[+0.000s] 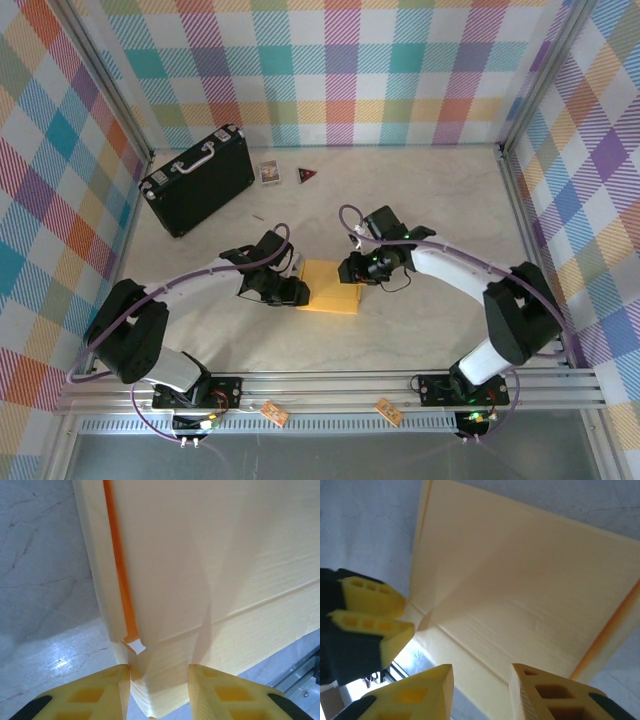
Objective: Fold the paper box
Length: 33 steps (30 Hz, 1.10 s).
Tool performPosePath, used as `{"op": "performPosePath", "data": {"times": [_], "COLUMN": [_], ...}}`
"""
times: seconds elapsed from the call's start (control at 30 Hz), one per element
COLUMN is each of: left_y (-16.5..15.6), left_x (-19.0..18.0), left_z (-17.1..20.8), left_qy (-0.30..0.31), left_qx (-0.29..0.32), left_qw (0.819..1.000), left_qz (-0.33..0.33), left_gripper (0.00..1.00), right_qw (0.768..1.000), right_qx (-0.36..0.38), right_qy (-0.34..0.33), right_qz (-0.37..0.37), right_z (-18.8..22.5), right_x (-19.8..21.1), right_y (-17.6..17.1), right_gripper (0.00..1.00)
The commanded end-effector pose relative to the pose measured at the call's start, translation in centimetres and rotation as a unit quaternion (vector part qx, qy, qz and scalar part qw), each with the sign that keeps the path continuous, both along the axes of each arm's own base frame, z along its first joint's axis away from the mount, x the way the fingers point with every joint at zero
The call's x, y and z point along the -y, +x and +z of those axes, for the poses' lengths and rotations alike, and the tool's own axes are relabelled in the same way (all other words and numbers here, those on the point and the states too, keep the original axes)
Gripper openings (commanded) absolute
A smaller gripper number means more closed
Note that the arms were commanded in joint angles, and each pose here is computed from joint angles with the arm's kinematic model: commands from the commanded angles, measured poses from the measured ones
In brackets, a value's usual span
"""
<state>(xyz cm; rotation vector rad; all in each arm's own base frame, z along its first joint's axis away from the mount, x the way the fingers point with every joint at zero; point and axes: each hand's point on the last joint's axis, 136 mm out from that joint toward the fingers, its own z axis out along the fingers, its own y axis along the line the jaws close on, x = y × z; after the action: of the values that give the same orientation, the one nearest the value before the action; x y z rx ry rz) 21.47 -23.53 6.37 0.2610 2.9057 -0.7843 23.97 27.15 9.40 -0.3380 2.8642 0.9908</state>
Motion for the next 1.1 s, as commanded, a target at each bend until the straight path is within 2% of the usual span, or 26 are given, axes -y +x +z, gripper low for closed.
{"op": "performPosePath", "data": {"times": [0.0,0.5,0.8,1.07], "left_y": [0.4,-0.7,-0.6,-0.6], "left_x": [0.1,-0.8,0.1,0.8], "left_z": [1.3,-0.5,-1.6,-1.7], "left_qy": [-0.019,-0.003,-0.019,-0.038], "left_qx": [0.007,-0.012,-0.031,-0.037], "left_qw": [1.0,1.0,0.999,0.999], "left_qz": [0.011,0.013,0.01,0.01], "left_gripper": [0.36,0.41,0.43,0.35], "right_qw": [1.0,1.0,1.0,0.999], "right_qx": [-0.009,-0.023,-0.027,-0.034], "right_qy": [0.009,0.0,0.003,0.004], "right_qz": [0.0,-0.004,-0.003,-0.002], "right_z": [-0.5,-2.4,-2.5,-2.9], "right_x": [-0.9,-1.0,-1.0,-1.0], "right_y": [0.6,0.9,0.7,0.5], "right_gripper": [0.34,0.33,0.34,0.33]}}
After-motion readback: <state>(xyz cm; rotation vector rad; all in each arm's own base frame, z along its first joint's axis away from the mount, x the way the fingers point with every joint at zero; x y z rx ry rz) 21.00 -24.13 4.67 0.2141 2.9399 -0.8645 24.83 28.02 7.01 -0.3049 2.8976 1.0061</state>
